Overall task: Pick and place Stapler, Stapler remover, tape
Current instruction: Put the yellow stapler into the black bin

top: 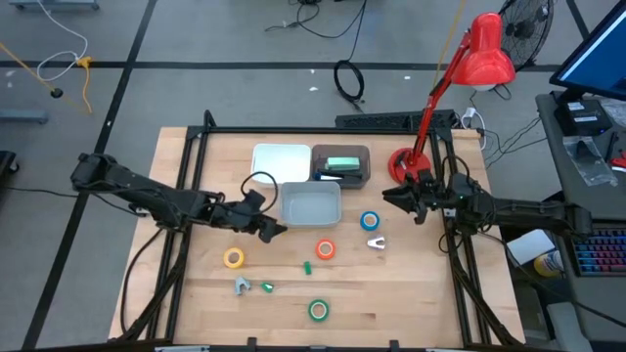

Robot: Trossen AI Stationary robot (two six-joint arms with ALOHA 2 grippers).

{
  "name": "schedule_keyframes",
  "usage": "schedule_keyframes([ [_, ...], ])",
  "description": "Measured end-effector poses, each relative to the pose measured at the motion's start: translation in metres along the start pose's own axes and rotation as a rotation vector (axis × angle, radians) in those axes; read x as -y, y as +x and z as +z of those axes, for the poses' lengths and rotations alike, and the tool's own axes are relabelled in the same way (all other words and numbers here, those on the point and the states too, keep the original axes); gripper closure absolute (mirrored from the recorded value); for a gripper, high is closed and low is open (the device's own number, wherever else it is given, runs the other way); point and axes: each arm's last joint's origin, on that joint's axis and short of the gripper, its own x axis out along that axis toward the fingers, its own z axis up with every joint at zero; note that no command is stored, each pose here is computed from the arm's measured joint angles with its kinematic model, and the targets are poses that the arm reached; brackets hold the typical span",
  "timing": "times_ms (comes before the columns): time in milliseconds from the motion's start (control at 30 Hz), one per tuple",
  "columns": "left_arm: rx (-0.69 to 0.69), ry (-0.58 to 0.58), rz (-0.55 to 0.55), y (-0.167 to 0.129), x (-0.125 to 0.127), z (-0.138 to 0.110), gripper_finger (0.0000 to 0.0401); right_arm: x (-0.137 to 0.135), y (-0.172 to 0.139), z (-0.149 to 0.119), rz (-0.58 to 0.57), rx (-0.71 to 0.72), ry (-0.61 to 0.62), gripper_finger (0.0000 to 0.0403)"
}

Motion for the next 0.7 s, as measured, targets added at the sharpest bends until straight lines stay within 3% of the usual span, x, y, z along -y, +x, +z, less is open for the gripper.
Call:
schedule_keyframes([
  [100,0.003,-0.084,0.007,-0.002,0.002,-0.006,0.0093,0.000,0.000,0.000,0.000,0.000,-0.004,0.0310],
  [200,-0.012,-0.097,0.075,-0.001,0.011,-0.009,0.0093,0.000,0.000,0.000,0.000,0.000,-0.022,0.0310],
  [500,-0.188,-0.087,0.579,0.024,0.029,-0.017,0.0093,0.000,0.000,0.000,-0.006,-0.004,-0.032,0.0310],
  [700,-0.248,-0.084,0.646,0.055,0.035,-0.022,0.0093,0.001,0.000,-0.001,-0.007,-0.005,-0.049,0.0310],
])
